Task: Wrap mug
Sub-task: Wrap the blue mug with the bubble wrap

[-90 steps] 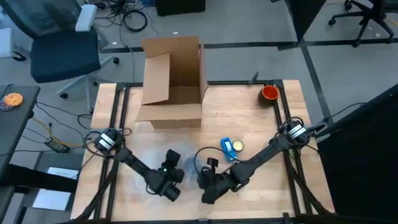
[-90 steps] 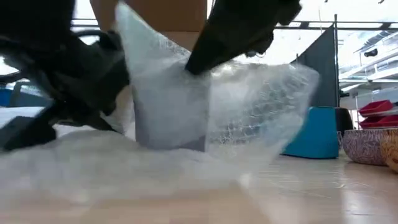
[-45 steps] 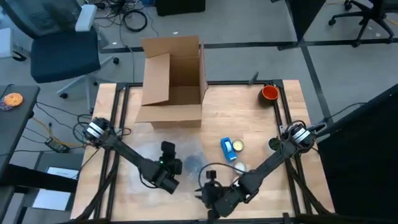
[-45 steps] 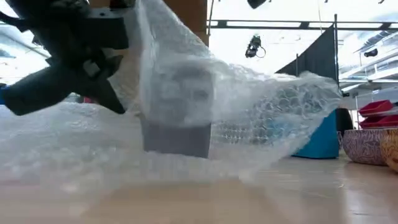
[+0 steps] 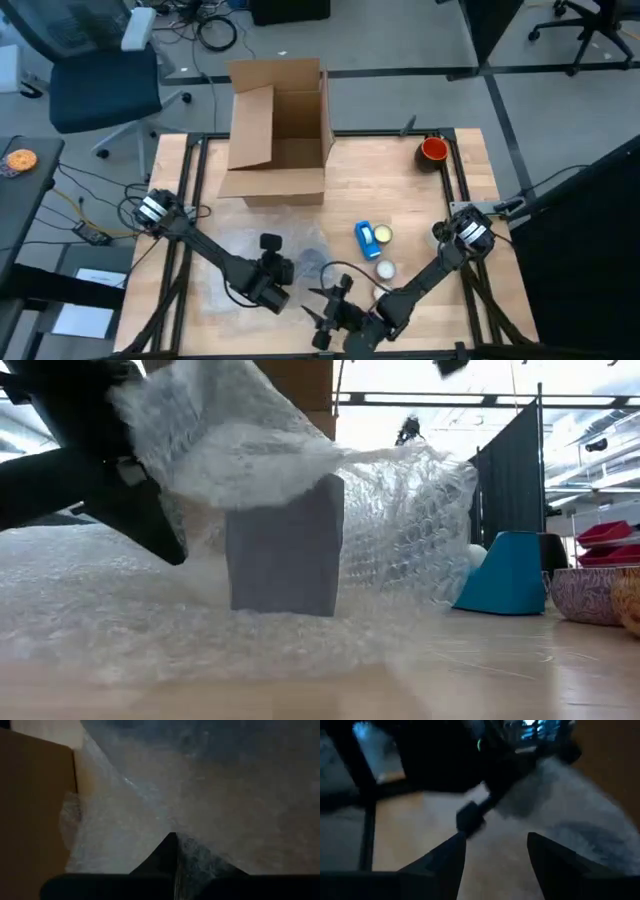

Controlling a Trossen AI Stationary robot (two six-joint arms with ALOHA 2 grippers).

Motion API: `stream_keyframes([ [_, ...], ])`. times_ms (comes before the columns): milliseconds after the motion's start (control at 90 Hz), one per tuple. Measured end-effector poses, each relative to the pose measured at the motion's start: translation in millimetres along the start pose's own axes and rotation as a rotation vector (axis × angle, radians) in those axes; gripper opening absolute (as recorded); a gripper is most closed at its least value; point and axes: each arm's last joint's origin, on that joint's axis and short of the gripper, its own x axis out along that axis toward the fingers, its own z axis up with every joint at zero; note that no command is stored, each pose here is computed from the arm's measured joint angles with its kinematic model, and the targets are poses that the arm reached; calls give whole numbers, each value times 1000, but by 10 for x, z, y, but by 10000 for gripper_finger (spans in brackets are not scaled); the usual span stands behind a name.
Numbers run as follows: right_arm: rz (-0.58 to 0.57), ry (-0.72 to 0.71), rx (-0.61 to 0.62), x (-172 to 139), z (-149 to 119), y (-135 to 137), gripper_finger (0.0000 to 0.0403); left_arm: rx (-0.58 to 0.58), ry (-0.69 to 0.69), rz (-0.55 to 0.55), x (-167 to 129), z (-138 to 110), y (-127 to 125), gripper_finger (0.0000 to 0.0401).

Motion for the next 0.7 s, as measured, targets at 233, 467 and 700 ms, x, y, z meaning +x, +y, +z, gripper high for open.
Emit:
stream_keyframes([
  [233, 52, -10, 61, -113, 161, 130, 187, 18, -8, -4, -2, 8, -5, 0],
  [467, 150, 49, 132, -187, 150, 194, 187, 16, -8, -4, -2, 9, -5, 0],
  [700, 253, 124, 87, -94, -81, 499, 187, 12, -9, -5, -2, 10, -6, 0],
])
